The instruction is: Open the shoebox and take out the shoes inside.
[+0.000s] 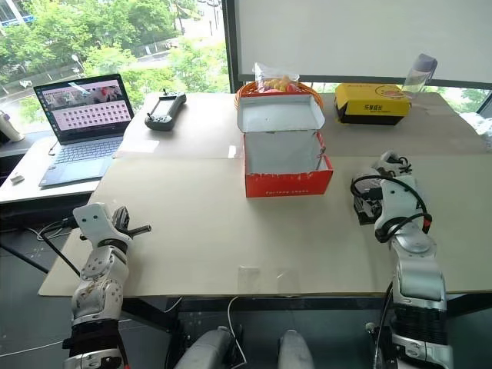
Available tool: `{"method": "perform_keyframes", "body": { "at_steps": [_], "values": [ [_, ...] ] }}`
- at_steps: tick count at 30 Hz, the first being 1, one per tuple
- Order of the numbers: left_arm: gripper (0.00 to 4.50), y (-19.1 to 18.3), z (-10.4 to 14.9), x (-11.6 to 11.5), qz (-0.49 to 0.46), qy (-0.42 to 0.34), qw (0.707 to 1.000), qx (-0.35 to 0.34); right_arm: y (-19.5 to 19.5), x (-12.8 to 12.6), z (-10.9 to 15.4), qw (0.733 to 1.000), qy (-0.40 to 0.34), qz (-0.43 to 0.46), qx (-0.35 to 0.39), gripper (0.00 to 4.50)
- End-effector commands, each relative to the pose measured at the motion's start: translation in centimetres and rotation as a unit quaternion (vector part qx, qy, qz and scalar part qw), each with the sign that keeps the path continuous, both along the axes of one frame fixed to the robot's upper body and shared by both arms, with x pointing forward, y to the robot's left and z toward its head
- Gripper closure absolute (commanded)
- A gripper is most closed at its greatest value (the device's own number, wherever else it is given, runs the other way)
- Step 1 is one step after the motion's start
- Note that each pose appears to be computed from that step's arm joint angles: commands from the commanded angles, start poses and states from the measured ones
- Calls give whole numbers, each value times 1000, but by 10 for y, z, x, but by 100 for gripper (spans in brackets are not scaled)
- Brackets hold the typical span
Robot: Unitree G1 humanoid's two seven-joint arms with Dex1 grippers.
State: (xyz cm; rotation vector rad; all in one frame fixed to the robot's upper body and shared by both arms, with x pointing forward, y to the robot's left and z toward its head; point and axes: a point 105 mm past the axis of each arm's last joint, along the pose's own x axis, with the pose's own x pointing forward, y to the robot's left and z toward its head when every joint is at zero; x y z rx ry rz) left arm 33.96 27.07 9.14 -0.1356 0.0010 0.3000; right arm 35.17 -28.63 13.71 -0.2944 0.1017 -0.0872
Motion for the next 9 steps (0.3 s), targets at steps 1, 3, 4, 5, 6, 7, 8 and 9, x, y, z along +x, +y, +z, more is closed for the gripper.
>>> {"method": "perform_keyframes", "body": {
  "at_steps": [1, 3, 4, 5, 6, 7, 8, 9],
  "values": [
    [450, 2, 8, -3, 4, -16, 1000, 7, 0, 0, 6, 1000, -23, -1, -10, 3],
    [450, 2, 8, -4, 2, -17, 1000, 8, 1, -1, 2, 1000, -21, 1, -12, 3],
    [450, 2, 8, -4, 2, -17, 1000, 9, 1, -1, 1, 1000, -20, 1, -12, 3],
    [450, 2, 8, -4, 1, -17, 1000, 9, 1, -1, 0, 1000, -19, 0, -11, 3],
    [450, 1, 8, -5, 0, -18, 1000, 9, 1, -2, -1, 1000, -18, 1, -11, 3],
    [450, 0, 8, -4, -3, -20, 1000, 7, 1, -2, -2, 1000, -17, 1, -10, 3],
    [450, -1, 8, -4, -6, -19, 1000, 8, 2, -2, -3, 1000, -16, 2, -8, 3],
    [450, -2, 8, -4, -9, -20, 1000, 9, 3, -1, -5, 1000, -13, 4, -9, 3]
  ]
}}
